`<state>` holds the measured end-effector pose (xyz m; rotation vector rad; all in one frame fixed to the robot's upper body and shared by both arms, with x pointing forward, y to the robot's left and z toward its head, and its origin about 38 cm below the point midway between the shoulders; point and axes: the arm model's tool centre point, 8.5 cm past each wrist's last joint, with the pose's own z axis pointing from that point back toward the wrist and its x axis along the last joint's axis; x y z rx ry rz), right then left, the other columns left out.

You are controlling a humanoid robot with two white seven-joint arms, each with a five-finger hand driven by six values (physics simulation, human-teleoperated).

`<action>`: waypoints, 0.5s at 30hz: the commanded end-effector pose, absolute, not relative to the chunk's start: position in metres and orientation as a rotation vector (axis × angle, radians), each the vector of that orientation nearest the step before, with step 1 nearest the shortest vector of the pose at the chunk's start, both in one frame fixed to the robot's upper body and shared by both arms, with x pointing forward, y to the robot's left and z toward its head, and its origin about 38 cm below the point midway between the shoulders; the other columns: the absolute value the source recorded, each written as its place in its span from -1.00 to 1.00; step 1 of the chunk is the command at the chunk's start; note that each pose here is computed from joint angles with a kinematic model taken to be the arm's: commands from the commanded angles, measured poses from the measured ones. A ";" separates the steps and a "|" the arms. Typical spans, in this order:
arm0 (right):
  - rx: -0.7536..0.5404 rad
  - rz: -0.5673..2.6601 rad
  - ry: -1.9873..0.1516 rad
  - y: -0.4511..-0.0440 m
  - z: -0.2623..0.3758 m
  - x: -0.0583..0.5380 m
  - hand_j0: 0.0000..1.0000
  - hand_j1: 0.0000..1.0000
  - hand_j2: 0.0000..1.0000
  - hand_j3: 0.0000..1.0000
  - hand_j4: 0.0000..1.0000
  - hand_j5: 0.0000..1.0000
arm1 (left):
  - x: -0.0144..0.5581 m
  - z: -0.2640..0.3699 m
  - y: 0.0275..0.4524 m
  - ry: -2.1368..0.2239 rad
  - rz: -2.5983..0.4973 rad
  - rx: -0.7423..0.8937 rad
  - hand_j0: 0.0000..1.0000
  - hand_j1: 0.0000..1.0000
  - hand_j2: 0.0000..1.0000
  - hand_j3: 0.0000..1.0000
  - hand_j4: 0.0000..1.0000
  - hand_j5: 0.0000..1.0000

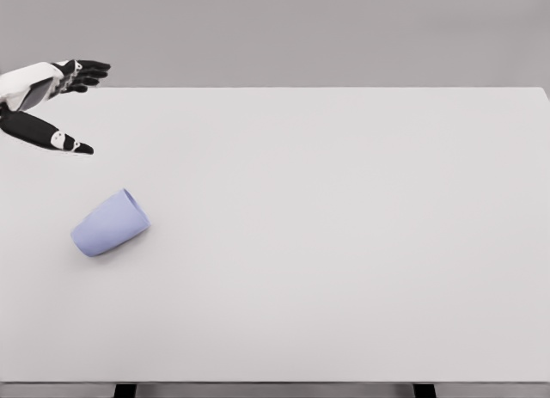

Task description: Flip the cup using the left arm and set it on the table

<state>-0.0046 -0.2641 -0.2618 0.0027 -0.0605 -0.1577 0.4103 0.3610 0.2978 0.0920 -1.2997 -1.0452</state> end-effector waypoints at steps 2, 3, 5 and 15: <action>0.003 -0.158 -0.061 -0.264 -0.262 -0.005 1.00 1.00 1.00 1.00 1.00 1.00 | 0.403 0.267 0.354 -1.030 -0.949 -0.091 1.00 1.00 1.00 1.00 1.00 1.00; 0.003 -0.158 -0.061 -0.264 -0.262 -0.005 1.00 1.00 1.00 1.00 1.00 1.00 | 0.406 0.278 0.353 -1.053 -0.953 -0.088 1.00 1.00 1.00 1.00 1.00 1.00; 0.003 -0.158 -0.061 -0.264 -0.262 -0.005 1.00 1.00 1.00 1.00 1.00 1.00 | 0.407 0.275 0.348 -1.048 -0.963 -0.097 1.00 1.00 1.00 1.00 1.00 1.00; 0.003 -0.158 -0.061 -0.264 -0.262 -0.005 1.00 1.00 1.00 1.00 1.00 1.00 | 0.410 0.244 0.331 -0.982 -1.041 -0.031 1.00 1.00 1.00 1.00 1.00 1.00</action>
